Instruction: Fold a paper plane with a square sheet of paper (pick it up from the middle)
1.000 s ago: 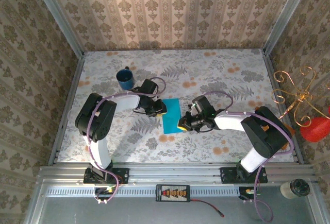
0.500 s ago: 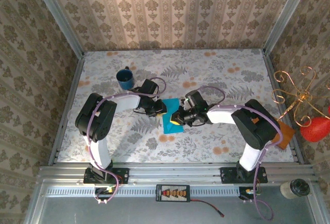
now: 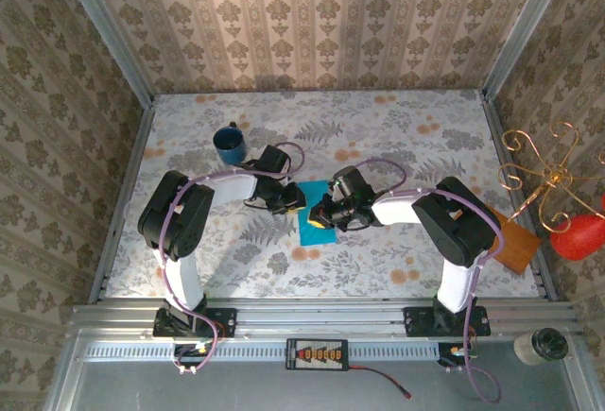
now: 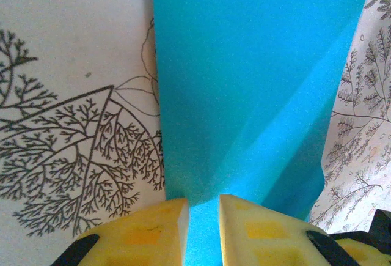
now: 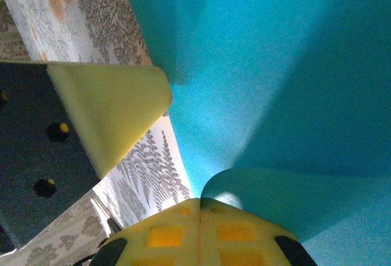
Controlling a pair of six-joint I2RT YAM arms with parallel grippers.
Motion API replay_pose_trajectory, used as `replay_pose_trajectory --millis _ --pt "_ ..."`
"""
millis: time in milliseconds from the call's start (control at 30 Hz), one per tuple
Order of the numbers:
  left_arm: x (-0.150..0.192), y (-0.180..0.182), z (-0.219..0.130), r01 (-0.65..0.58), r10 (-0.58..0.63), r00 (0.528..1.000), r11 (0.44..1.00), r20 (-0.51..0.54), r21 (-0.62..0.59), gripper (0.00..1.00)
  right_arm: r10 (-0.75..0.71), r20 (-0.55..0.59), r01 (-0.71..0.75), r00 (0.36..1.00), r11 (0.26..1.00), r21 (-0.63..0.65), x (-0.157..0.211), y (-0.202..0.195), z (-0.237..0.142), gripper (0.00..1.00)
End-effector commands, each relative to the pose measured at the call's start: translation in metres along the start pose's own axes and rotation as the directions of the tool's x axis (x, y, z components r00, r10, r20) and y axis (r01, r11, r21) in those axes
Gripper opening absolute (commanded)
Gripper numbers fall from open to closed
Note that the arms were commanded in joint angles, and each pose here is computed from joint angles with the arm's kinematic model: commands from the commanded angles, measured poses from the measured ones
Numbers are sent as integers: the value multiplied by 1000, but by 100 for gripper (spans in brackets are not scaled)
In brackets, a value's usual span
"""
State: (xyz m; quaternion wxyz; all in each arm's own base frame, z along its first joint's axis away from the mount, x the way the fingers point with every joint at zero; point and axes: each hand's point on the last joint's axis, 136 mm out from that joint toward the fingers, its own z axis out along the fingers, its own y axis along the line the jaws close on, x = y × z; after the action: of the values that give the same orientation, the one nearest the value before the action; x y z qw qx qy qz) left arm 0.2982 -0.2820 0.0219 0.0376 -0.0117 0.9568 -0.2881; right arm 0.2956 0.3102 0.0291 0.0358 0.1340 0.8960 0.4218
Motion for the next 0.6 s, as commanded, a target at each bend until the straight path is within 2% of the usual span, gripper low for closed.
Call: replay_pose_trajectory --millis 0,567 --pt "17 25 13 47 -51 998 996 -46 -78 21 31 52 -32 998 999 24 -9 -6 4 3" --pt "20 27 16 46 -51 997 996 -58 -77 21 10 20 -10 1000 1000 14 -5 -3 10 3"
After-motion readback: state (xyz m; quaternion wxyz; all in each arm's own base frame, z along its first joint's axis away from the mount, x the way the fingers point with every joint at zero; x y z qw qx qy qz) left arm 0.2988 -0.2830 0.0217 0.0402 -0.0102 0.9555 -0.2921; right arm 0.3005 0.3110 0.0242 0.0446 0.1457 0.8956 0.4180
